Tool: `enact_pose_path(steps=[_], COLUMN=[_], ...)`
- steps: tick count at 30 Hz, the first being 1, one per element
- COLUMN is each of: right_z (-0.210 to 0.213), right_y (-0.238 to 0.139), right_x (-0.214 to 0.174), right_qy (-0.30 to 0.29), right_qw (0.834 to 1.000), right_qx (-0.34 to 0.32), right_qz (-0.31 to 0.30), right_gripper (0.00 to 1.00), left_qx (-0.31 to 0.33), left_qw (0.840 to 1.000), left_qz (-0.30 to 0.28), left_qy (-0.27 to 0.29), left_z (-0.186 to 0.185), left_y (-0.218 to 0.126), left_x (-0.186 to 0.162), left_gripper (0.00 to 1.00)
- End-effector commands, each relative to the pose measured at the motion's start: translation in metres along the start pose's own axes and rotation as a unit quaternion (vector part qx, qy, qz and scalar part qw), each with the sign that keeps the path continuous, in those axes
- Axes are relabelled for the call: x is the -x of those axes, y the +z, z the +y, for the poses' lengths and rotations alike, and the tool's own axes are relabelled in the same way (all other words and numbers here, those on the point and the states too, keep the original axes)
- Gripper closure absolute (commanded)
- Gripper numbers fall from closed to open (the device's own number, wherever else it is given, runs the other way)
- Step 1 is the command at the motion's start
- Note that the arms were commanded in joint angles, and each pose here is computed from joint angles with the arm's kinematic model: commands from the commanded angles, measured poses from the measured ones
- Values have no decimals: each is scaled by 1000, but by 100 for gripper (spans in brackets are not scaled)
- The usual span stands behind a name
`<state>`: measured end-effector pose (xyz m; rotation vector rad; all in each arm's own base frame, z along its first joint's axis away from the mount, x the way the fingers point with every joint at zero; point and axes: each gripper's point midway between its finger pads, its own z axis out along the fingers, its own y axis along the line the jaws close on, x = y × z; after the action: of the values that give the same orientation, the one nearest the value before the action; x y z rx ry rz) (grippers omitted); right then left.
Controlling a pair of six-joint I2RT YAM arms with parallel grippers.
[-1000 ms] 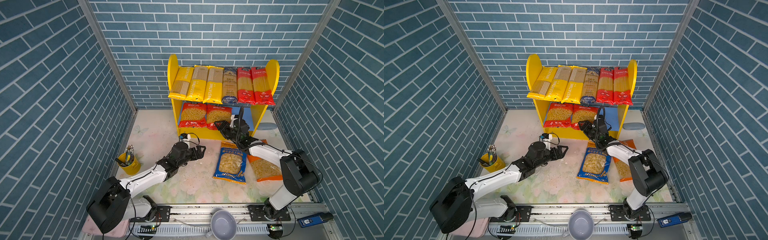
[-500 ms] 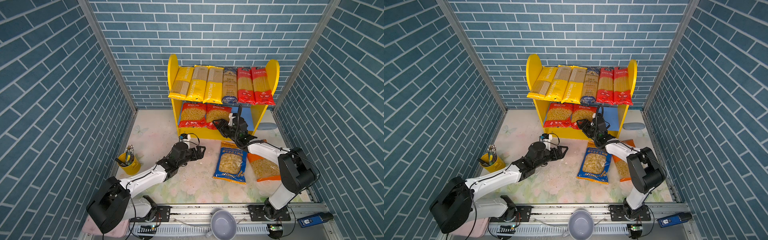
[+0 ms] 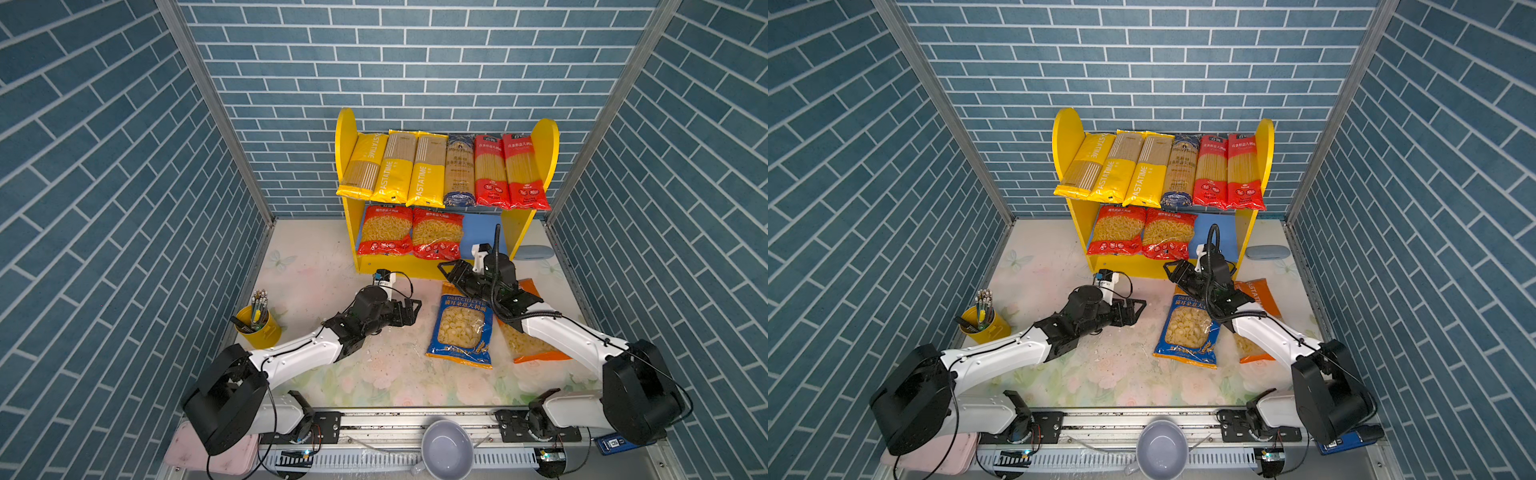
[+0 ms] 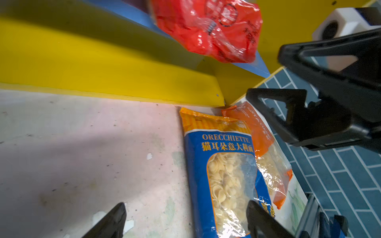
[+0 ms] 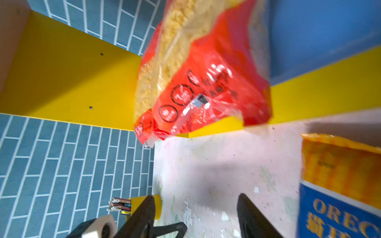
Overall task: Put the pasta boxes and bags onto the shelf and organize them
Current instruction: 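Release the bag with the right gripper and move both grippers to the orecchiette bag, then grasp the blue orecchiette bag with both grippers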
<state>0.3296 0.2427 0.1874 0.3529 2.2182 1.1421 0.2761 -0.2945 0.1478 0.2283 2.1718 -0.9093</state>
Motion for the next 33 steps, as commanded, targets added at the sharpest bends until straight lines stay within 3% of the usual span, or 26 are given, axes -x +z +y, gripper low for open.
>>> enact_pose_path(steps=[1,8,13,16,24,27,33], right_z=[-63,-134,-155,-166,-160,-155,-140], right_y=[-28,-105,-132,-126,-85,-67,-27], right_x=[-30,-46,-54,-62,-70,-78,-103], right_qy=[-30,-53,-46,-33,-20,-25,-85], right_qw=[989,953,938,936,951,953,941], right_qx=[-139,-290,-337,-341,-285,-267,-268], right_qz=[44,66,71,87,117,139,190], right_gripper=[38,37,34,33,36,44,60], left_qx=[4,-7,-14,-13,-1,5,7], left_qw=[998,994,992,992,992,992,993], left_qz=[20,49,61,62,53,49,29], left_qy=[67,102,113,113,114,113,110], left_z=[-13,-34,-44,-45,-38,-35,-34], left_y=[9,30,37,38,28,25,18], left_x=[-11,-29,-39,-40,-39,-39,-32], left_gripper=[8,8,8,8,8,8,8])
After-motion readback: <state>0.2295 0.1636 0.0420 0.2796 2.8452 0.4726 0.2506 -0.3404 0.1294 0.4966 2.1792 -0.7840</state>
